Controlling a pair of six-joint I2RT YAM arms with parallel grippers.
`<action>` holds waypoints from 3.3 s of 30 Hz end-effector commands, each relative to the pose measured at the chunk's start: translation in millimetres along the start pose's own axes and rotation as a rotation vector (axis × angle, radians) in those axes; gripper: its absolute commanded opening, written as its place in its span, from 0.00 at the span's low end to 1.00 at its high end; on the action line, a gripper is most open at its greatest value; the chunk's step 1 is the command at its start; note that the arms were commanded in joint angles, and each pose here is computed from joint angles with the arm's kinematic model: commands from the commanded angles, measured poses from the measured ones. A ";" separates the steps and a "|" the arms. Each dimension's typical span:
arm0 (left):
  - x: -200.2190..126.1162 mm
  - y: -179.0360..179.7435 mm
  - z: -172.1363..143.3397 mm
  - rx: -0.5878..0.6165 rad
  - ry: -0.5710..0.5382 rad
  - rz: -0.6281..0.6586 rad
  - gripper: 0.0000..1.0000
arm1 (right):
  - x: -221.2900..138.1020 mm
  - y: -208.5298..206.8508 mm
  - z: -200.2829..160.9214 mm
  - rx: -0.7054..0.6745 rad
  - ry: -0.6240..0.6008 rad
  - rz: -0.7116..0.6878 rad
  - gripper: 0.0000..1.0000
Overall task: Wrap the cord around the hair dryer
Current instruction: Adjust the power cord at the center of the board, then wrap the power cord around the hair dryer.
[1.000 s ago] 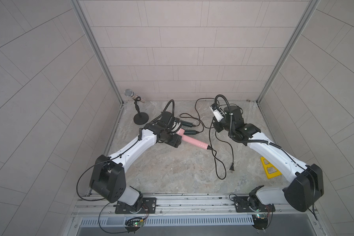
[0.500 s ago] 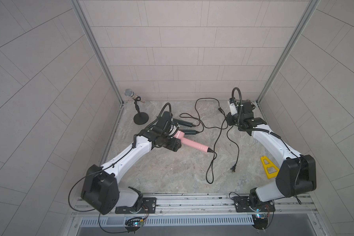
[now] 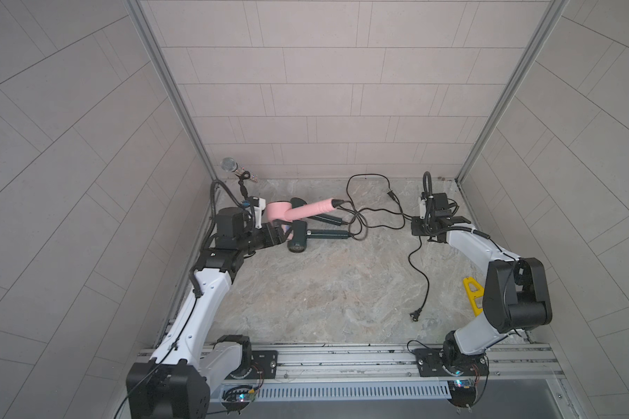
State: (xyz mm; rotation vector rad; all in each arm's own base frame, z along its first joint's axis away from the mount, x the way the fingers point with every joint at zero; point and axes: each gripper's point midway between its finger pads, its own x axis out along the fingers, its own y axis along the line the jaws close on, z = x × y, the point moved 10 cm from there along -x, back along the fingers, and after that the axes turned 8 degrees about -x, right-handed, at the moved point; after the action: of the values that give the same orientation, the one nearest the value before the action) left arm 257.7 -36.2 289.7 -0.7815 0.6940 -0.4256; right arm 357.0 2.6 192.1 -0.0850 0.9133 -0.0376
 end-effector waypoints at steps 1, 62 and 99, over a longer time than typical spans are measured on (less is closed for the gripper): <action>-27.7 -12.5 30.0 -0.016 -0.095 -0.014 0.00 | 9.7 -13.0 -18.2 0.078 0.077 -0.034 0.00; 3.0 -63.6 51.9 0.256 -0.024 0.456 0.00 | -109.9 133.5 -31.2 -0.197 -0.518 0.881 0.76; -12.7 -115.4 41.4 0.123 -0.044 0.073 0.00 | -22.6 183.1 -0.1 0.083 -0.738 0.954 0.75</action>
State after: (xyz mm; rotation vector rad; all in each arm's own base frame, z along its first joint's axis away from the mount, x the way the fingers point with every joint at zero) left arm 273.3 -79.8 374.6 -0.6150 0.7703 -0.2982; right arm 335.6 182.7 191.7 0.3944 0.1802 0.8082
